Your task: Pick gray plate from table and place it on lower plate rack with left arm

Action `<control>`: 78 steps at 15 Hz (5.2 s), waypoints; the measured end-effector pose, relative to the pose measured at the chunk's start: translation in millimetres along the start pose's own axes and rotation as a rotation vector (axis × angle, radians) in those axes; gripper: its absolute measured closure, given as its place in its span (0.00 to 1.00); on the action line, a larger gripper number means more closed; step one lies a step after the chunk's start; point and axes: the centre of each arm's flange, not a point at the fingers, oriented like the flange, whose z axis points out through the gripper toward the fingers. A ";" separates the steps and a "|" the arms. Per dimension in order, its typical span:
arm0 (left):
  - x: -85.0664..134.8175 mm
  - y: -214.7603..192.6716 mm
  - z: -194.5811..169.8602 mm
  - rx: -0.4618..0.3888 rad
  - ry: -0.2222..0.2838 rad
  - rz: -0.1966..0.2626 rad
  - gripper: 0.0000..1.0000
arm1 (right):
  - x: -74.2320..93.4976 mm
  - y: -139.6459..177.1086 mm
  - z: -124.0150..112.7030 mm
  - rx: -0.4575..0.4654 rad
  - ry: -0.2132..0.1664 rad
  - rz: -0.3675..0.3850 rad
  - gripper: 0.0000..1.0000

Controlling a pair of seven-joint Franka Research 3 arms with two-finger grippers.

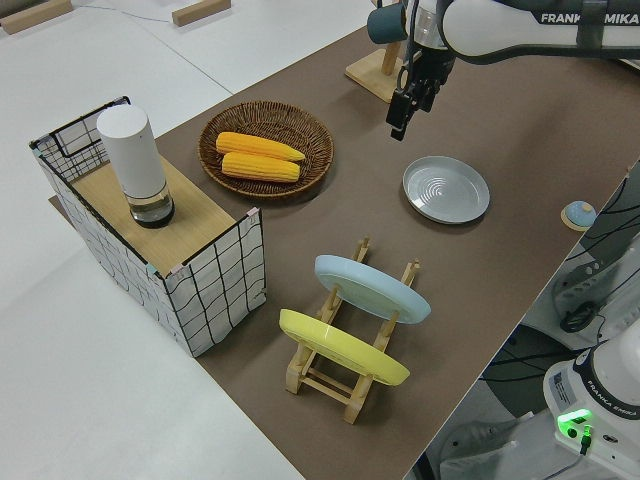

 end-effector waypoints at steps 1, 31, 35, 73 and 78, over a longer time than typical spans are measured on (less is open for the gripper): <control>-1.9 0.2 12.0 0.000 0.001 -0.001 0.00 | 0.0 0.0 0.0 0.000 0.000 0.000 0.01; -40.8 21.2 196.0 0.015 -0.156 -0.028 0.66 | 0.0 0.0 0.0 0.000 0.000 0.000 0.01; -41.2 20.0 192.8 0.013 -0.152 -0.032 0.89 | 0.0 0.0 0.0 0.000 0.000 0.000 0.01; -13.0 -19.6 -102.8 0.100 -0.254 -0.074 0.96 | 0.0 0.0 0.0 0.000 0.000 0.000 0.01; -19.8 -34.9 -105.2 0.353 -0.290 -0.078 0.96 | 0.0 0.0 0.0 0.000 0.000 0.000 0.01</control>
